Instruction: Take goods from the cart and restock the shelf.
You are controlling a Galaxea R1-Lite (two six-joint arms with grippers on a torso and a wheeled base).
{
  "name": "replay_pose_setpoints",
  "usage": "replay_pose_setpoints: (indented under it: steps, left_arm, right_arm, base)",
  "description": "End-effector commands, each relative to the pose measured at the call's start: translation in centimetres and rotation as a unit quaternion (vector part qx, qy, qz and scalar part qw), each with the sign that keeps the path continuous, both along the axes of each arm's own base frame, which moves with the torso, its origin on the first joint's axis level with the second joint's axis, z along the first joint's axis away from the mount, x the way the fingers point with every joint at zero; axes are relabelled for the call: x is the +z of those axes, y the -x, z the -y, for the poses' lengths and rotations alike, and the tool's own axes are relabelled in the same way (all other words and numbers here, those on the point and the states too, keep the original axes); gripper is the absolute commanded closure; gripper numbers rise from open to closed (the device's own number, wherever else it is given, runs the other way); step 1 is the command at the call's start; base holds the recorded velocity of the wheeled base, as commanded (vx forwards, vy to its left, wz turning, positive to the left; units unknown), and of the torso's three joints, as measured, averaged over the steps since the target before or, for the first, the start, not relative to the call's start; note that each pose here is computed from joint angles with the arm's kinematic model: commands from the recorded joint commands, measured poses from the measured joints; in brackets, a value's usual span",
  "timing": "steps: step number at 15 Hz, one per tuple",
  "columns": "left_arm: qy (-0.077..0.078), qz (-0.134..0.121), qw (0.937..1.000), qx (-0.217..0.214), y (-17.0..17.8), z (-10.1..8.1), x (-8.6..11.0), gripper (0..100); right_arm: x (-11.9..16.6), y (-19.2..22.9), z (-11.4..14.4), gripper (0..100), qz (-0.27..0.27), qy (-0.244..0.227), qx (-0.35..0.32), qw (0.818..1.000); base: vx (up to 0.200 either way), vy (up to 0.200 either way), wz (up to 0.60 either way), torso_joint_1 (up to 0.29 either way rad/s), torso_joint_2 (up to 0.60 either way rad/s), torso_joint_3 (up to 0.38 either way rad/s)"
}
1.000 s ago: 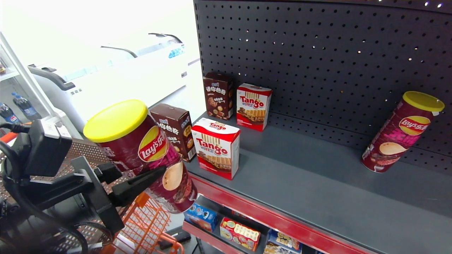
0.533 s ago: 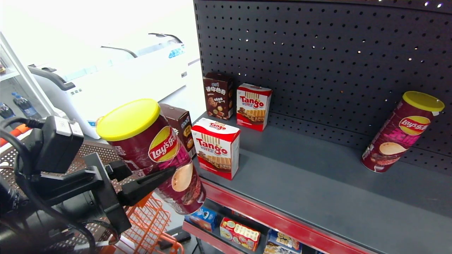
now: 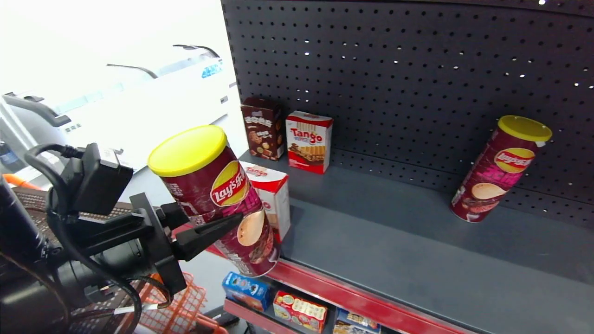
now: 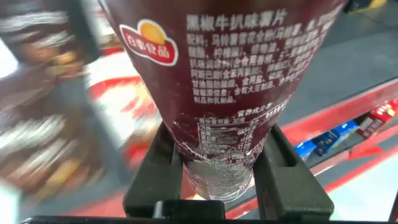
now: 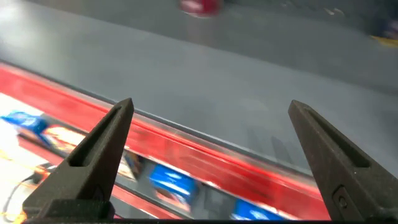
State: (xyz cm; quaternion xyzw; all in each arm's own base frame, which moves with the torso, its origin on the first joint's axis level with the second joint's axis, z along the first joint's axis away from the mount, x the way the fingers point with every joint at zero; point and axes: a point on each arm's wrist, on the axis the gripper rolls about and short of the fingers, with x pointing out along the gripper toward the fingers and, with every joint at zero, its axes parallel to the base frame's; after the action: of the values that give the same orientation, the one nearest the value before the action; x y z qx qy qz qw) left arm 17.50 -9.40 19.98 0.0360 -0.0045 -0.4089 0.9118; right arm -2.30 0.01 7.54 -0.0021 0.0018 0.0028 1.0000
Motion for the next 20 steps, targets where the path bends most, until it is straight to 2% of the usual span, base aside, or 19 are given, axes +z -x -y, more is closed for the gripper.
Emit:
replay_pose_setpoints:
  steps: [1, 5, 8, 15, 20]
  left_arm:
    - [0.004, 0.008, 0.9999, -0.01, -0.4, 0.6, 0.5, 100]
    - [0.009, 0.016, 0.9994, -0.028, -0.3, 1.4, 1.2, 100]
    - [0.006, 0.011, 0.9996, -0.026, -0.5, 1.5, 0.9, 100]
    - [0.003, 0.004, 1.0, -0.004, -0.6, 0.6, 0.4, 100]
    - [0.0, -0.003, 1.0, 0.001, 1.4, -0.6, -0.5, 100]
  right_arm:
    - [0.0, 0.0, 0.0, 0, 0.0, 0.0, 0.0, 1.0]
    - [0.0, 0.0, 0.0, 0, 0.0, 0.0, 0.0, 1.0]
    - [0.0, 0.0, 0.0, 0, 0.0, 0.0, 0.0, 1.0]
    - [0.0, 0.0, 0.0, 0, 0.0, 0.0, 0.0, 1.0]
    - [0.0, 0.0, 0.0, 0, 0.0, 0.0, 0.0, 1.0]
  base:
    - [0.0, 0.0, -0.6, 0.022, 0.0, -0.002]
    - [0.0, 0.0, -0.6, 0.002, 0.0, -0.002]
    - [0.0, 0.0, -0.6, 0.006, 0.01, 0.004]
    - [0.0, 0.0, 0.0, 0.0, 0.0, 0.0]
    - [0.0, 0.0, 0.0, 0.0, 0.0, 0.0]
